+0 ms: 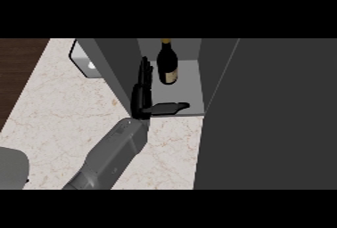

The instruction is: Pick up the wine, place it into the cabinet and close the cabinet

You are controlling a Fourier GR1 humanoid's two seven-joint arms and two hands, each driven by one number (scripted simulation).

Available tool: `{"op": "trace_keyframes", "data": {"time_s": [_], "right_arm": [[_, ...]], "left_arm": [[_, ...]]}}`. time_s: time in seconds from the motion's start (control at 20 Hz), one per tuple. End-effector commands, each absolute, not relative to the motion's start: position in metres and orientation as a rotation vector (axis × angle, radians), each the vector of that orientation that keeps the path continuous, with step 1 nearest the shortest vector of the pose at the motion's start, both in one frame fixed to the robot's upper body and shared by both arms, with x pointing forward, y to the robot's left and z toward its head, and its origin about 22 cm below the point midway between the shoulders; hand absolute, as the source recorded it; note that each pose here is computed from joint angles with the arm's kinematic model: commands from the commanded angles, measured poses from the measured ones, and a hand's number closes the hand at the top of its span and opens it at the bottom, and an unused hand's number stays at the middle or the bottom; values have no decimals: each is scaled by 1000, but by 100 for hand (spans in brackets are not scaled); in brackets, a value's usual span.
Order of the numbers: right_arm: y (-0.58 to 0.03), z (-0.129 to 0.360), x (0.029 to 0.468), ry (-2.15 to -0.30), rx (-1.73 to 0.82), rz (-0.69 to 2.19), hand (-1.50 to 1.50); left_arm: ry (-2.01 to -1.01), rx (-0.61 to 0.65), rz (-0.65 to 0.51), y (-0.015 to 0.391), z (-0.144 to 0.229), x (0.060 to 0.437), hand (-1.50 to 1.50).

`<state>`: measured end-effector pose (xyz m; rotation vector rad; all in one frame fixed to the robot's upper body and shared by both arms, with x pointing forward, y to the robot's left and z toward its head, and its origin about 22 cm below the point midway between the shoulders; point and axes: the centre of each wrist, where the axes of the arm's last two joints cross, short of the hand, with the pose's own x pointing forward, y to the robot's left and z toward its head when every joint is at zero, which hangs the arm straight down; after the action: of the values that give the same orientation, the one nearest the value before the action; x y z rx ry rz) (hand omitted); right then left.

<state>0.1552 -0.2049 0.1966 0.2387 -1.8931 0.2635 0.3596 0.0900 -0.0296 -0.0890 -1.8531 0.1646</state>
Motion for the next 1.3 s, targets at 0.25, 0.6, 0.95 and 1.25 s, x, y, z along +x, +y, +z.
{"op": "trace_keyframes", "data": {"time_s": [0.25, 0.6, 0.95, 1.25], "right_arm": [[-211, 203, 139, -1929, 226, 227, -150], [-209, 205, 142, -1925, 219, 245, -150], [-218, 194, 148, -1942, 214, 239, -150], [-211, 221, 131, -1897, 257, 299, -150]], "left_arm": [[-1899, -121, 130, 62, -30, 297, -150], [-1906, -182, 197, 55, -8, 230, -150], [-1892, -130, 222, 80, 19, 205, -150], [-1906, -210, 241, 97, 19, 174, -150]]}}
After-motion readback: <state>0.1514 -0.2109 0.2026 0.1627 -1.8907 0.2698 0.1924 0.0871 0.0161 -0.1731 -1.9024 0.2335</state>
